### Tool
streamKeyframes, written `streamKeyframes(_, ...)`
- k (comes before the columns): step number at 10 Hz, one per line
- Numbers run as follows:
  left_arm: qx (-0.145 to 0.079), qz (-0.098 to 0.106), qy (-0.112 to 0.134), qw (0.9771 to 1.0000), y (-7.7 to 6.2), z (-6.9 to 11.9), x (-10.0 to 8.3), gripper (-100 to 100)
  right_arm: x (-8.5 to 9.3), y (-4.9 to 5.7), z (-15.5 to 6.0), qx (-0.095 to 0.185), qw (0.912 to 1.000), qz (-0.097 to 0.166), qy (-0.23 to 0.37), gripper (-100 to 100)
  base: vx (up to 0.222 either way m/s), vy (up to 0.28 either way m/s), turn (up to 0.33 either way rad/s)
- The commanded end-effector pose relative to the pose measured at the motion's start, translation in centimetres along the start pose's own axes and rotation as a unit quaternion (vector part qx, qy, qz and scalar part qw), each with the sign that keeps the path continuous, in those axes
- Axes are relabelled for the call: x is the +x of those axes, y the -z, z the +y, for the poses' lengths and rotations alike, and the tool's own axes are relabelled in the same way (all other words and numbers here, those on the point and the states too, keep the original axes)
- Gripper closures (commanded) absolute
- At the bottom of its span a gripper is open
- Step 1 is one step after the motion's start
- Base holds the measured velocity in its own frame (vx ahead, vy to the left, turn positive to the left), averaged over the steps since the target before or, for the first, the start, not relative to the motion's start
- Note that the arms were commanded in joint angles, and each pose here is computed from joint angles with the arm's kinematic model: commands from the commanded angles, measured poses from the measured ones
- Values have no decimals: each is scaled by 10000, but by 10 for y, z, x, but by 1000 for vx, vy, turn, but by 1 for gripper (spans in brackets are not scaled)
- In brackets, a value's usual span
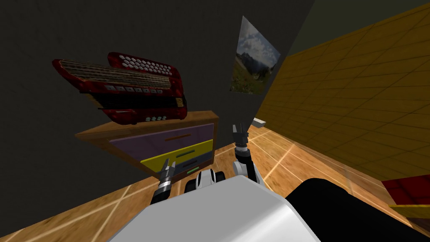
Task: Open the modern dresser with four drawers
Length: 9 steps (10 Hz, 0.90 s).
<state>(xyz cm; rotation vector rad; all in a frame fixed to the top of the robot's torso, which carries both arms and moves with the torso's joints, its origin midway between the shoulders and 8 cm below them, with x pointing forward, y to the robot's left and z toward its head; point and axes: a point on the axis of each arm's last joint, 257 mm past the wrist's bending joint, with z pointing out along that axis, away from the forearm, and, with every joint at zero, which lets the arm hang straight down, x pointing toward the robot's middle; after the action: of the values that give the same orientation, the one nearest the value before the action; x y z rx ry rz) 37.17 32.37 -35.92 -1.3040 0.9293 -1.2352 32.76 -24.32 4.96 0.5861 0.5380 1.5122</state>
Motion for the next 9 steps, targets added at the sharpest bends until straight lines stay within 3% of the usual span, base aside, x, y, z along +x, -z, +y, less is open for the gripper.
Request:
streamKeyframes(1, -121, -149, 270, 9995, 9, 16, 16, -100, 0, 0, 0, 0, 10000, 0, 0, 0, 47, -32, 2)
streamKeyframes(2, -150, -195, 371, 9990, 12, 21, 23, -100, 0, 0, 0, 0, 10000, 0, 0, 0, 28, -23, 2)
streamKeyframes(5, -131, -163, 311, 9993, -1, 12, 20, -100, 0, 0, 0, 0, 10000, 0, 0, 0, 36, 2, 3)
streamKeyframes(6, -119, -162, 313, 9993, 1, 13, 19, -100, 0, 0, 0, 0, 10000, 0, 0, 0, 27, 5, 0)
streamKeyframes(7, -131, -168, 317, 9993, 10, 17, 20, 100, 0, 0, 0, 0, 10000, 0, 0, 0, -34, -5, -6)
streamKeyframes(8, -142, -168, 314, 9993, 5, 16, 19, 100, 0, 0, 0, -1, 10000, 0, 0, 0, -24, 6, 34)
streamKeyframes(9, -108, -113, 139, 9998, 3, 10, 5, -100, 0, 0, 0, 0, 10000, 0, 0, 0, -14, -2, 3)
